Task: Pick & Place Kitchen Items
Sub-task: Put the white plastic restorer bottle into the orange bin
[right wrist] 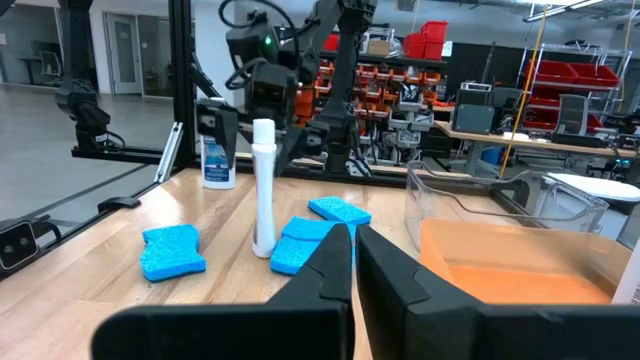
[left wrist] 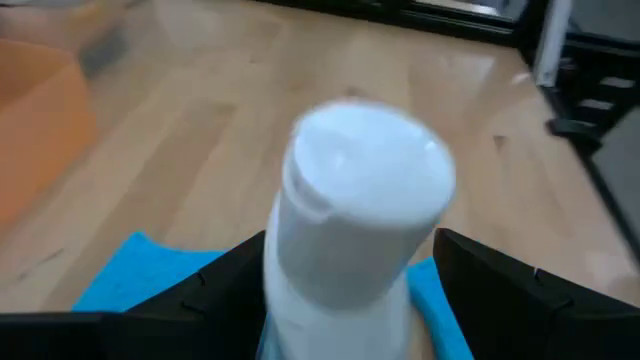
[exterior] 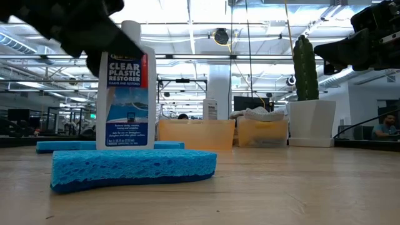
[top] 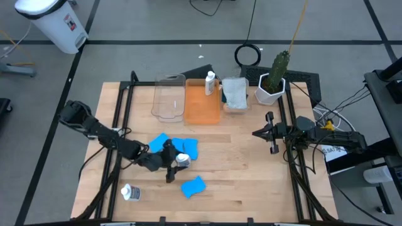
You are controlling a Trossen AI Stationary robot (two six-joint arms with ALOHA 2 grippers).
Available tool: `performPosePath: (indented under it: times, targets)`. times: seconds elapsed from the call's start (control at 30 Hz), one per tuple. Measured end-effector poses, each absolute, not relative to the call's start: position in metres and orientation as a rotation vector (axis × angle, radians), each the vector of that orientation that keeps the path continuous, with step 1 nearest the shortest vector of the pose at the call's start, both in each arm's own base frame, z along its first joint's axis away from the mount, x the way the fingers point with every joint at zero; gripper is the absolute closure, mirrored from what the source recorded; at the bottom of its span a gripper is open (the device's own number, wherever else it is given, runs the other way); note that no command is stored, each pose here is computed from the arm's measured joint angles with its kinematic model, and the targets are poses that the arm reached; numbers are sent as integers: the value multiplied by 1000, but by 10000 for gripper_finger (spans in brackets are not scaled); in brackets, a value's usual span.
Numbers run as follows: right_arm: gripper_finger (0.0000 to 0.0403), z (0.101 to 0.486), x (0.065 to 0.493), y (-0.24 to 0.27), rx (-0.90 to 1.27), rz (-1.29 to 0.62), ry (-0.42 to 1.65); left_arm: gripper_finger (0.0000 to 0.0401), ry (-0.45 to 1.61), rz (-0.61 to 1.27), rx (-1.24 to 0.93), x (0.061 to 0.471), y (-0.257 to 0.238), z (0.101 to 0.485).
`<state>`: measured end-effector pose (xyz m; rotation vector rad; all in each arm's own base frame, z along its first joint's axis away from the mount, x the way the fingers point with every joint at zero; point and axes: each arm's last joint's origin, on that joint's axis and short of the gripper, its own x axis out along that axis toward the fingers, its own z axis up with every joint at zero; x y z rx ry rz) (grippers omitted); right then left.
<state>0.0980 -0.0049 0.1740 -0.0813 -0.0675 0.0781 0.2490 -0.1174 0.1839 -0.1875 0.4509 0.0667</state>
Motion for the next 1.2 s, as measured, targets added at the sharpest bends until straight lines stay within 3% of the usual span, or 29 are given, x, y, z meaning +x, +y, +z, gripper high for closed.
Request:
performPosePath:
  times: [0.5, 0.83, 1.2]
  targets:
    - [403, 174, 98, -5, -81, 78, -68, 123, 799, 88, -59, 263, -98, 211]
    - [403, 174, 98, -5, -81, 78, -67, 123, 848, -29, -16, 274, -95, 244]
    - [403, 174, 98, -5, -81, 78, -67, 123, 889, -85, 12, 279, -88, 241]
